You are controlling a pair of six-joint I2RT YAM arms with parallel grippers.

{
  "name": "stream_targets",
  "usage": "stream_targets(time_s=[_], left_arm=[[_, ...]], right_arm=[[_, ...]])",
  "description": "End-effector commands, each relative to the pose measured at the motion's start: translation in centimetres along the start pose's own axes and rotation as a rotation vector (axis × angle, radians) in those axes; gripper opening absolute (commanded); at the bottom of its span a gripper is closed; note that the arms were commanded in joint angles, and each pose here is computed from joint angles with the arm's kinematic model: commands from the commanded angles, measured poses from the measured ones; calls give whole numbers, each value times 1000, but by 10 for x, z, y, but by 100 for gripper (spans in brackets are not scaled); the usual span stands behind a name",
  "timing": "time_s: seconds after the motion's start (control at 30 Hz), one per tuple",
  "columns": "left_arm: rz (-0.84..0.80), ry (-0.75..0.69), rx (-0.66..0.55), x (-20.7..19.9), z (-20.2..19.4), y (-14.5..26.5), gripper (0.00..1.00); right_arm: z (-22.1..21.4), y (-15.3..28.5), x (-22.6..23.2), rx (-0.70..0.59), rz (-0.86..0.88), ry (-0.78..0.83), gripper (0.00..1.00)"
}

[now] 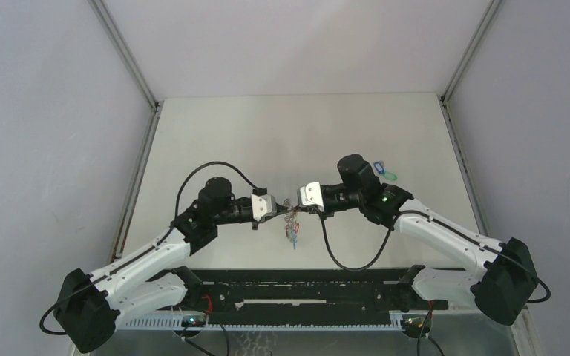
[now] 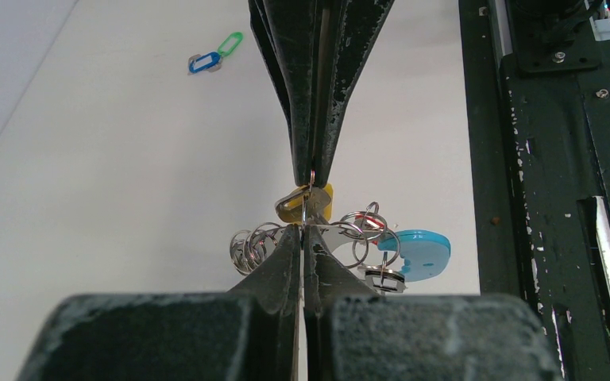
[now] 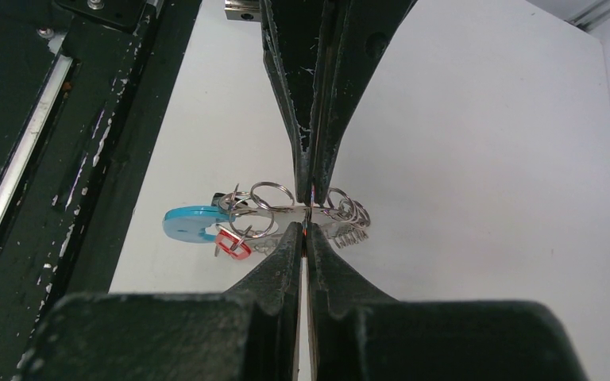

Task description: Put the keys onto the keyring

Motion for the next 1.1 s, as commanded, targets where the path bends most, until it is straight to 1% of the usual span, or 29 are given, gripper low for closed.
stream_targets(time_s=[0.0, 0.2, 1.07], left_arm=[[16, -31, -52, 5, 8, 0, 0], [16, -30, -50, 4, 8, 0, 0], [8, -34, -58, 4, 10, 0, 0]], right_arm=[[26, 10, -6, -54, -40, 46, 0], [27, 11, -7, -54, -58, 46, 0], [19, 3, -11, -38, -38, 18, 0]])
Point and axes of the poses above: each gripper's point midway between its finger pads, its own y axis back along the fingers, its own x axis along the line the jaws close on, z = x × y, the point moved 9 cm from there along y, back along the fingers, and after that the axes turned 5 degrees about -y, right-handed, at the moved point
